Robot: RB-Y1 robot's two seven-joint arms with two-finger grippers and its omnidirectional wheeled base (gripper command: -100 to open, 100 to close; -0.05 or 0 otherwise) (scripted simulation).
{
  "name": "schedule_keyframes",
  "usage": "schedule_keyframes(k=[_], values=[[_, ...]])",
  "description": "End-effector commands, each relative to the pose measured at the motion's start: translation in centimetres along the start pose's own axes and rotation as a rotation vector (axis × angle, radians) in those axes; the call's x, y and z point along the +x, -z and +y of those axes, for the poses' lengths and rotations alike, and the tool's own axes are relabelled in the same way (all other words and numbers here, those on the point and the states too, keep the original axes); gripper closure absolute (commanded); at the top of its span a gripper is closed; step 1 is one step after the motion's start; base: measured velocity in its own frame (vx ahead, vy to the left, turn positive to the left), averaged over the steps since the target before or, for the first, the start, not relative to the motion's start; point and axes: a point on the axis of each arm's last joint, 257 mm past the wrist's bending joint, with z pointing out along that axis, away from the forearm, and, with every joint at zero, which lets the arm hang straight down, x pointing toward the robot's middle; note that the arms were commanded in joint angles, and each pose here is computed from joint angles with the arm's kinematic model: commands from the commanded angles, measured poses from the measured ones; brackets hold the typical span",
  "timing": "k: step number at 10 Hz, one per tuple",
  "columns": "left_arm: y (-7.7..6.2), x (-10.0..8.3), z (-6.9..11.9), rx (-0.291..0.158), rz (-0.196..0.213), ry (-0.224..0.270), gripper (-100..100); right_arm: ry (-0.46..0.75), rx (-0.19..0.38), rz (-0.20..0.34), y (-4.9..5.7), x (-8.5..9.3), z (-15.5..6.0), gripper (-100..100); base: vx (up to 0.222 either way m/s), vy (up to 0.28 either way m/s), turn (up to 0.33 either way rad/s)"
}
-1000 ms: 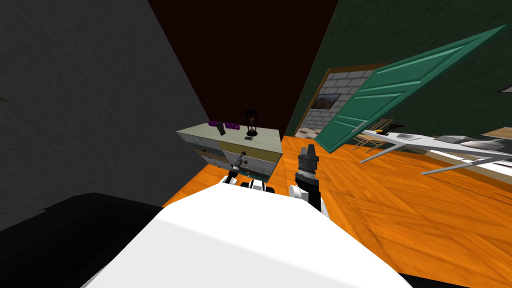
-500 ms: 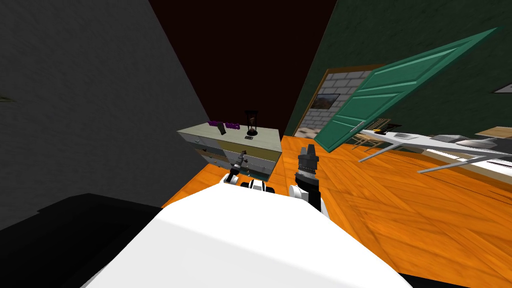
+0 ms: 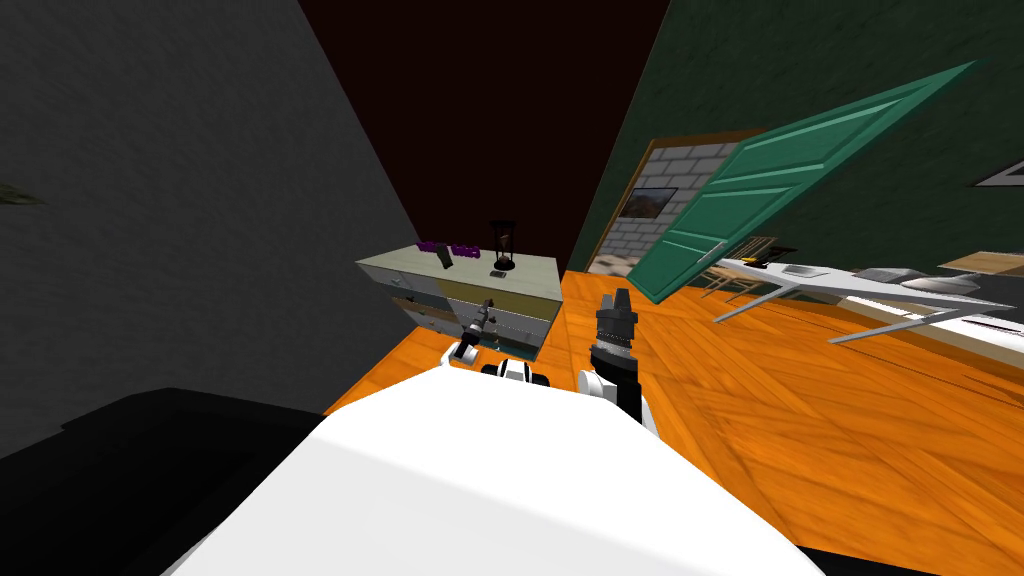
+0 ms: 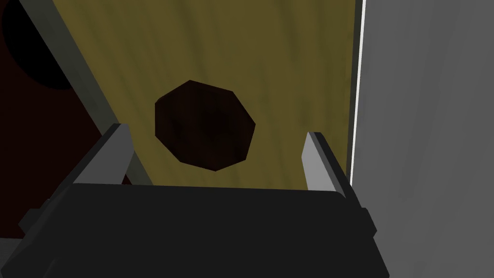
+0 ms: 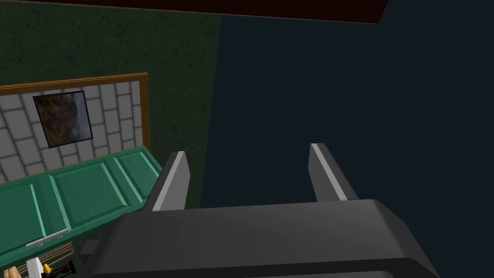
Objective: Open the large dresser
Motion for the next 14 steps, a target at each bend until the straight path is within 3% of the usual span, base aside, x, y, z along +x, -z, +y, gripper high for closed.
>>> schedule_keyframes(k=[1, 9, 14], values=[[-1.0, -0.2, -0.1, -0.023, 0.002, -0.002, -100, 0.000, 0.000, 0.000, 0.0, 0.0, 0.0, 0, -0.040, 0.001, -0.011], [-4.1, -1.1, -0.3, -0.099, 0.006, -0.009, -100, 0.000, 0.000, 0.000, 0.0, 0.0, 0.0, 0, -0.042, 0.003, -0.010], [-4.8, -1.4, -0.2, -0.119, 0.006, -0.013, -100, 0.000, 0.000, 0.000, 0.0, 0.0, 0.0, 0, -0.024, -0.001, -0.006]])
